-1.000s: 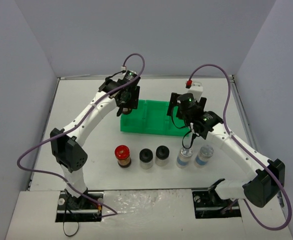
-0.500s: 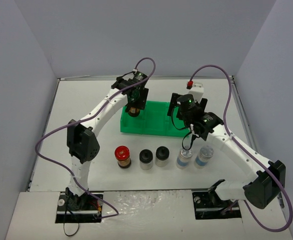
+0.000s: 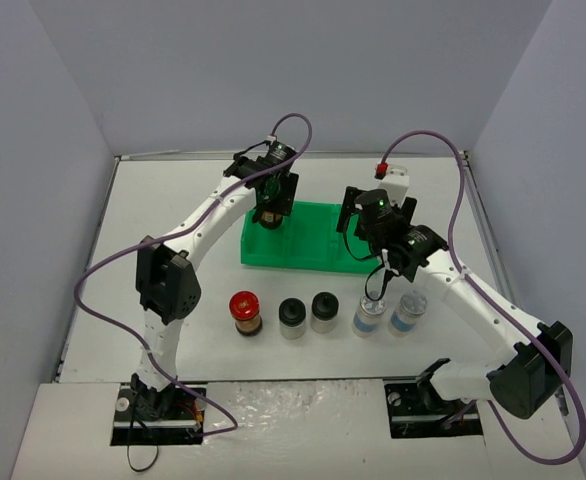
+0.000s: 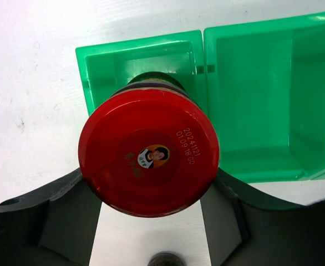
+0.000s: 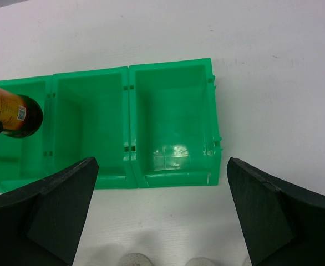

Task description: Organize the condiment bottles

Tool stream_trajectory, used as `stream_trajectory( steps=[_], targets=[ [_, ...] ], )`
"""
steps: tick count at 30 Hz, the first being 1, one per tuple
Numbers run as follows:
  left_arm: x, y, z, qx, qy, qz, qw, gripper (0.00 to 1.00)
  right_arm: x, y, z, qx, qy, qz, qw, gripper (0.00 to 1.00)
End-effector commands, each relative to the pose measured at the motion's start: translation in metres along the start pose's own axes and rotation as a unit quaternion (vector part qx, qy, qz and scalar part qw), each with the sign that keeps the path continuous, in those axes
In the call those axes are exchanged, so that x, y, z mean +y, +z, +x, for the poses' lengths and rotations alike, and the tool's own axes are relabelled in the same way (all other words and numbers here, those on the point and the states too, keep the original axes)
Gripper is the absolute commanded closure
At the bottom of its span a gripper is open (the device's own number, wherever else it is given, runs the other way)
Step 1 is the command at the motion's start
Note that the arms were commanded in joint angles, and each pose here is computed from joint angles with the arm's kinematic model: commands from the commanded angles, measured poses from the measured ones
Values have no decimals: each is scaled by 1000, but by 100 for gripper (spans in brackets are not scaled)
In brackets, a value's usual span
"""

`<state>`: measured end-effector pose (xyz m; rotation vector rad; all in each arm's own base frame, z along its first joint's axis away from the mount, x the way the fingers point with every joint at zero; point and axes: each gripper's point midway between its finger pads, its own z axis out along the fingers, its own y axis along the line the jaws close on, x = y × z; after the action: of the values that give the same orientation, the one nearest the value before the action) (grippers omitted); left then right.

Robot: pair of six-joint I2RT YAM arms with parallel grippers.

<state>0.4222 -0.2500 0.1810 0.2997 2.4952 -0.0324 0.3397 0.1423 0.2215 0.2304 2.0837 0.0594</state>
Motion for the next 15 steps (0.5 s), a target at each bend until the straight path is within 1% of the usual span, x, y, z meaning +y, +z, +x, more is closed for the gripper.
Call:
stream_trajectory(
  steps=[1,15],
  targets=[
    [11,-14,-52,-92,-26,2,995,100,-1,-8,-17,-31,22,3,999,0],
    [12,23,-41,-76,-37,6,996,100,-5,-9,-14,-31,23,7,999,0]
  ],
)
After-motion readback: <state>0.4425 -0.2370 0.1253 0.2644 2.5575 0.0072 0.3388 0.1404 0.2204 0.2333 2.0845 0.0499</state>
